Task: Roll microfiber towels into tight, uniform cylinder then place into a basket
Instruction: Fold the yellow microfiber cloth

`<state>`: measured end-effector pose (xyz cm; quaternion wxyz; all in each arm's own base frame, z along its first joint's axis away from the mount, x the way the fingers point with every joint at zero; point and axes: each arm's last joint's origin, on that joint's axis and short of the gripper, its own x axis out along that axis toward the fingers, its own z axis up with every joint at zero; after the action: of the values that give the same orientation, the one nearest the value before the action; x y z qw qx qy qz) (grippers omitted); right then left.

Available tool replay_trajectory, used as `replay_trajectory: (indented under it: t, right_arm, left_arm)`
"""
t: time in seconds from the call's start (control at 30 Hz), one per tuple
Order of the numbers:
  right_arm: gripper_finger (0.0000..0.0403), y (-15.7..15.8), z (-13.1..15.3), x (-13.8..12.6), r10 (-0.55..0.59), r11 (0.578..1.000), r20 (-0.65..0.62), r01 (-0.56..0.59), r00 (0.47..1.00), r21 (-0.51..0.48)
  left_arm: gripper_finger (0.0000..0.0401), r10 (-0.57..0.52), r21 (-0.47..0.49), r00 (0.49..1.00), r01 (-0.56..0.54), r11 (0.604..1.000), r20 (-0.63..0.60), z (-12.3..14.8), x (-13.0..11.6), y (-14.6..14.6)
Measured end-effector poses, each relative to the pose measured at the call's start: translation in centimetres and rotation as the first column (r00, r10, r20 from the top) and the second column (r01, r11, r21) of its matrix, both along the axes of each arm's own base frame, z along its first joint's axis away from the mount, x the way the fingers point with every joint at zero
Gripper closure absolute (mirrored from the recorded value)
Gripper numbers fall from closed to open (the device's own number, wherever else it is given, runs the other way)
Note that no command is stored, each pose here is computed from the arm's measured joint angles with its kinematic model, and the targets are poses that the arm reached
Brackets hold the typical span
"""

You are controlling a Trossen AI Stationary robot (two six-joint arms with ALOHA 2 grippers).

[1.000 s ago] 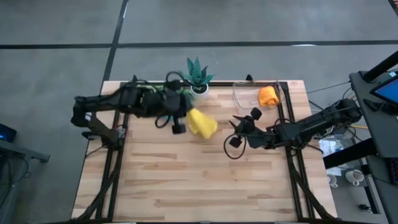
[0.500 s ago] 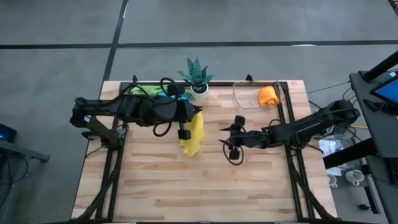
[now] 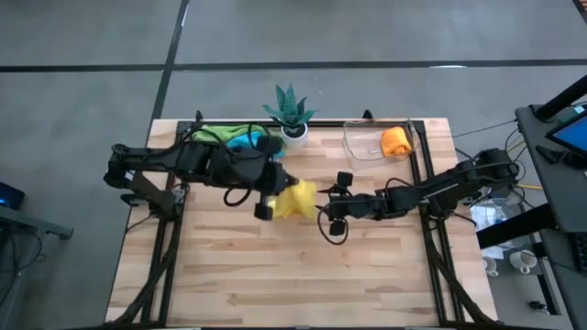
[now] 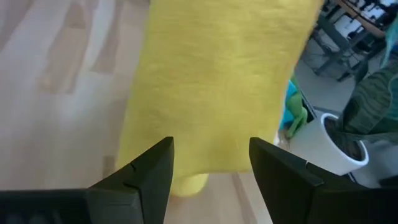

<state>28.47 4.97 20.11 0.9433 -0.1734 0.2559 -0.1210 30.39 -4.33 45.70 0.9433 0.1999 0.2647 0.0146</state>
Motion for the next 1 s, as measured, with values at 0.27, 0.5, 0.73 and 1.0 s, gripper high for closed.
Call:
replay_trajectory:
  t: [0.27, 0.5, 0.73, 1.0]
  right_arm:
    - [0.0197, 0.3, -0.1, -0.1, 0.104, 0.991, -0.014, -0.102, 0.994, 0.092]
    - [0.0197, 0.5, -1.1, 0.4, 0.142, 0.984, -0.047, -0.136, 0.989, 0.118]
    - [0.0197, 0.0, -2.6, 1.5, 0.174, 0.974, -0.075, -0.161, 0.982, 0.158]
    - [0.0197, -0.9, -2.8, 2.7, 0.131, 0.977, -0.075, -0.116, 0.989, 0.178]
  left_arm:
    - [0.0401, -0.023, -0.007, 0.999, 0.023, 1.0, -0.038, -0.3, -0.2, -0.1]
    - [0.0401, -0.024, -0.007, 0.999, 0.024, 1.0, -0.038, -0.3, -0.2, -0.2]
    - [0.0401, -0.024, -0.007, 0.999, 0.024, 1.0, -0.038, -0.3, -0.1, -0.2]
    - [0.0401, -0.024, -0.007, 0.999, 0.024, 1.0, -0.039, -0.4, -0.1, -0.2]
